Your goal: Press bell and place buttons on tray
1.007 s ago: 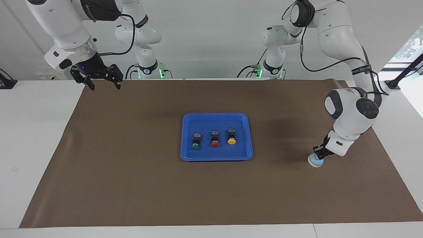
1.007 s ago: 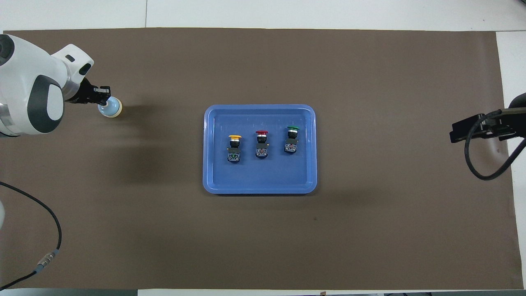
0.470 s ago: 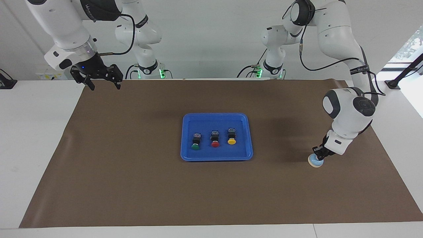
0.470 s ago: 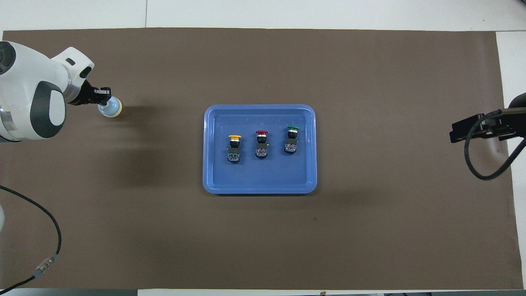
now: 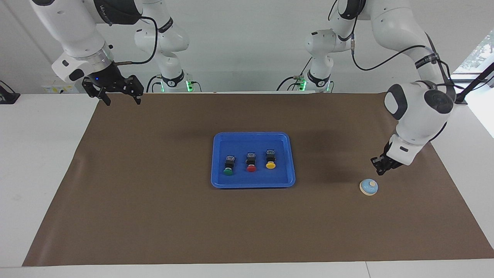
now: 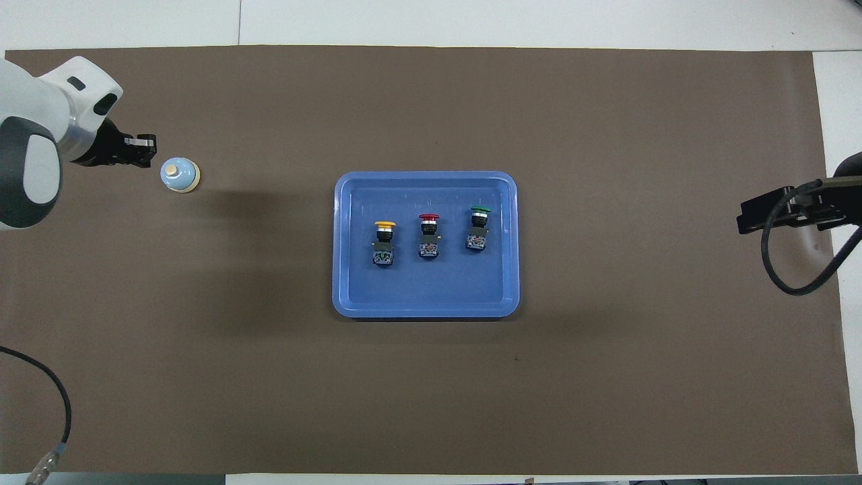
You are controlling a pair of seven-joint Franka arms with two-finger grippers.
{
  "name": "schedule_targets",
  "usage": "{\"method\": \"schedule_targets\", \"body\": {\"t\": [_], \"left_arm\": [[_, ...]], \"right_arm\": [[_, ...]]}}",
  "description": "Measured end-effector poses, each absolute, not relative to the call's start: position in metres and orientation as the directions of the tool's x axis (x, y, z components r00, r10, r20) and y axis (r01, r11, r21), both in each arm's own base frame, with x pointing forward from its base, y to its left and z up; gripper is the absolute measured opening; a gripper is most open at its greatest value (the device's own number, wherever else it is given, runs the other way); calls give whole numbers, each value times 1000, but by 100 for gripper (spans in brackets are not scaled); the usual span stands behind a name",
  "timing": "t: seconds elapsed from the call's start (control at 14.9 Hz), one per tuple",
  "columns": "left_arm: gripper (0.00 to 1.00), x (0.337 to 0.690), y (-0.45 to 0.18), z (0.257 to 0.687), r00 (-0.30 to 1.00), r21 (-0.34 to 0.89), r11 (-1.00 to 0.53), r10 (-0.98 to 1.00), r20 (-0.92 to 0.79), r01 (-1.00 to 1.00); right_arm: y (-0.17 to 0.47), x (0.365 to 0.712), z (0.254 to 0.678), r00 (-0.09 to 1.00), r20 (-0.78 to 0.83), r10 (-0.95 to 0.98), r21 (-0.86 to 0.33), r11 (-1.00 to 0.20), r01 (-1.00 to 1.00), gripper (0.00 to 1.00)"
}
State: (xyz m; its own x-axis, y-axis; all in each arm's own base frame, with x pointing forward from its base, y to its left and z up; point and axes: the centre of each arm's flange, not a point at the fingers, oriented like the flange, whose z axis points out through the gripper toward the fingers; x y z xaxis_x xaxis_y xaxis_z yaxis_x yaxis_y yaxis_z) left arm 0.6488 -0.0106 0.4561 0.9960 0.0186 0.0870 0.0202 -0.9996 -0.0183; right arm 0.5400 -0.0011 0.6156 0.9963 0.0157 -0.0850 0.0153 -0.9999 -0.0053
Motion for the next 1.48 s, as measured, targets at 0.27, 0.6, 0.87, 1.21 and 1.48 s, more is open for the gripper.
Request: {"method": "schedule_targets", "body": {"t": [0.27, 0.6, 0.87, 1.21, 1.48], "left_arm": [[37, 604, -24, 548, 995, -33, -999, 1, 103, 4], [89, 559, -35, 603, 997, -47, -999, -14, 75, -11], [100, 551, -45, 600, 999, -38, -999, -26, 32, -25], [100, 546, -48, 593, 999, -12, -1000, -24, -23, -25], [100, 541, -48, 592, 998, -13, -1000, -24, -59, -25]], "right_arm": [[-1, 540, 616, 996, -85, 16, -5, -1000, 15, 100], [-1, 540, 616, 996, -85, 16, -5, -1000, 15, 100], [-1, 540, 616, 996, -85, 16, -5, -1000, 15, 100], [-1, 540, 616, 996, -85, 16, -5, -1000, 15, 100], [-1, 540, 616, 996, -85, 16, -5, -1000, 15, 100]]}}
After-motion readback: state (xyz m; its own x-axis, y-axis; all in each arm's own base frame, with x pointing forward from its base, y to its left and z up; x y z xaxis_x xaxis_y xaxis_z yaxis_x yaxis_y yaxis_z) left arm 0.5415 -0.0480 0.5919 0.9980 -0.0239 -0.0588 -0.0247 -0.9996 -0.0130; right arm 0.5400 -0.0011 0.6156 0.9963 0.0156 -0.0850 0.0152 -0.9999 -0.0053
